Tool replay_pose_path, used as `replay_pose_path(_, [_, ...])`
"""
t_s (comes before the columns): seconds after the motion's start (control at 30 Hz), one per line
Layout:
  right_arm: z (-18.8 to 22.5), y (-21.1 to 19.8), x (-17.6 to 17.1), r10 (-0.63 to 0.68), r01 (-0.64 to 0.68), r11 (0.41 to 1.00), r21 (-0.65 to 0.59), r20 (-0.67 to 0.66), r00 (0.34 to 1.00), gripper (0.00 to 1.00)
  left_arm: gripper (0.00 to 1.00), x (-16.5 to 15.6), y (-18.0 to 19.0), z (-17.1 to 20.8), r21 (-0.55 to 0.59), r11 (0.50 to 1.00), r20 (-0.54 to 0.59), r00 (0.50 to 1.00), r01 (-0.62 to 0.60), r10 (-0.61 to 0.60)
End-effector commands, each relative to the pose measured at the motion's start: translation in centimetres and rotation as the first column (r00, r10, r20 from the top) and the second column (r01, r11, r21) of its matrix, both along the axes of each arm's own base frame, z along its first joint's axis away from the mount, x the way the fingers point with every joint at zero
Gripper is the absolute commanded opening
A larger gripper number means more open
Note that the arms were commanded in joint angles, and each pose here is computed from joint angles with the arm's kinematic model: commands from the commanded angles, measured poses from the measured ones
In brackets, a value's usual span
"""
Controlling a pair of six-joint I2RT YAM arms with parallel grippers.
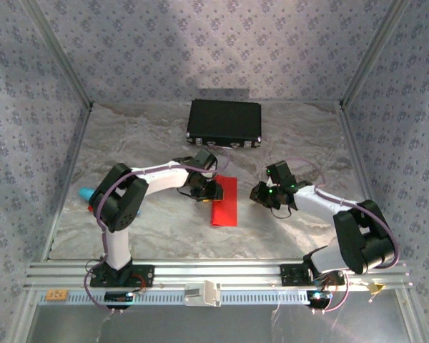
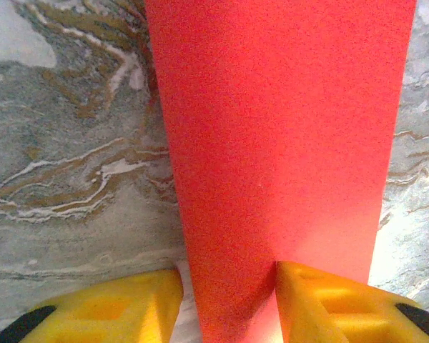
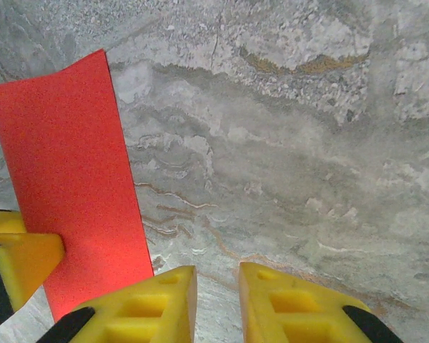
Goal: Fold a paper plane with a square sheet of paper (pick it up from the middle)
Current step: Hold the square sheet of paper at the center of the table.
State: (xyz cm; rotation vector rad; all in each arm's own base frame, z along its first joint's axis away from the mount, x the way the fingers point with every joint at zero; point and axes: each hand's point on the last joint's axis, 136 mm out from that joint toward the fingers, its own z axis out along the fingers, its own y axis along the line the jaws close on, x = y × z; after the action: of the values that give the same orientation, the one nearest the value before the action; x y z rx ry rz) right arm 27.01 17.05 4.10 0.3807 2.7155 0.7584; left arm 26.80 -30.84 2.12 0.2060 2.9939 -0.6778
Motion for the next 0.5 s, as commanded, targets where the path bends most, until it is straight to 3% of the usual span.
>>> replay_pose_path(0.0, [0.29, -0.01, -0.23, -0.008, 0.008, 1.0, 0.017, -0.006, 1.0, 0.24, 0.43, 0.22, 2.3, -4.31, 0.147, 0.989, 0.012, 1.0, -0.011, 0.009])
replay_pose_path(0.47, [0.29, 0.39, -0.39, 0.003, -0.003, 0.999, 0.038, -0.003, 1.0, 0.23, 0.4, 0.31, 2.61, -4.09, 0.147, 0.989, 0.03, 0.999, -0.034, 0.03])
